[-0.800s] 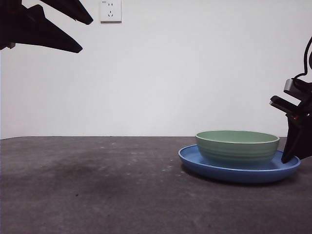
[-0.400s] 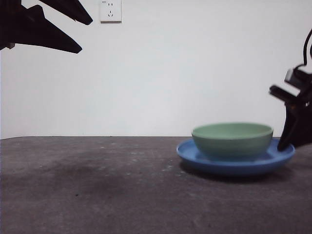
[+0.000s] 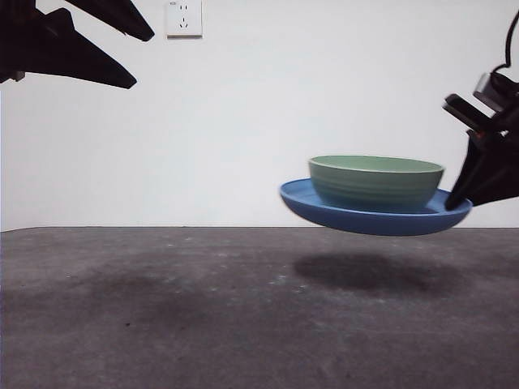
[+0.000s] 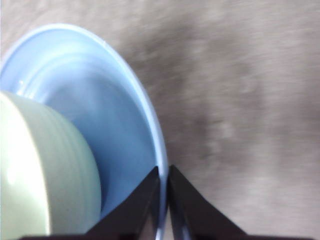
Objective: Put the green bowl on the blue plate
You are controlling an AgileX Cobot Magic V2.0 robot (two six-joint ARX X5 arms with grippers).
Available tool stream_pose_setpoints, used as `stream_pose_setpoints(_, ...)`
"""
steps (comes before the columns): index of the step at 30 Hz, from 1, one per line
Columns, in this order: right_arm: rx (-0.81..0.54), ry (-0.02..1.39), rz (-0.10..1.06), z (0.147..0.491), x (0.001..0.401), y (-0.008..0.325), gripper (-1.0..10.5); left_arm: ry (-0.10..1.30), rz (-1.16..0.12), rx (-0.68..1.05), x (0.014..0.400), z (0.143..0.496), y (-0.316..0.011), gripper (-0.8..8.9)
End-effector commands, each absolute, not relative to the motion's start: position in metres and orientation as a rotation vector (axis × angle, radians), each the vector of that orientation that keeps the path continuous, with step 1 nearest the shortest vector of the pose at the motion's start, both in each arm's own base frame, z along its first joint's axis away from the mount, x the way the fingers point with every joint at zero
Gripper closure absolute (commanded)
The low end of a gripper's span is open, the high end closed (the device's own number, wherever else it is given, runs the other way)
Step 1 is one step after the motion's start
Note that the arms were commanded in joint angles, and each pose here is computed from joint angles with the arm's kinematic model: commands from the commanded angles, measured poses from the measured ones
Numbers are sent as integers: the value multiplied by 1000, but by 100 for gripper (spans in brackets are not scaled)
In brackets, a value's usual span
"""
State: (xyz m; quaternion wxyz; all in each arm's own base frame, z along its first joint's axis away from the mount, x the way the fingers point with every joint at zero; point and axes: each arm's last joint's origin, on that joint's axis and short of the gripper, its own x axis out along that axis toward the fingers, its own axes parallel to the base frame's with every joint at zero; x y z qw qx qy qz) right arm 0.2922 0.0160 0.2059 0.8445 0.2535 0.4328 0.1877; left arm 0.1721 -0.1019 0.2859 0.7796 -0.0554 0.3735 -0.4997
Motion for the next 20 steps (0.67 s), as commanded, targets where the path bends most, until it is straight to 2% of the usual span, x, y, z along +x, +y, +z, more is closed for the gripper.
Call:
stream_pose_setpoints(1, 551, 904, 438, 213, 296, 29, 936, 794, -1092, -117, 173, 289, -104, 596)
stream_pose_setpoints(13, 484, 925, 512, 212, 290, 93, 936, 794, -1092, -117, 173, 289, -104, 596)
stream_pose_setpoints(20, 495, 952, 530, 196, 294, 118, 936, 794, -1092, -117, 173, 289, -104, 596)
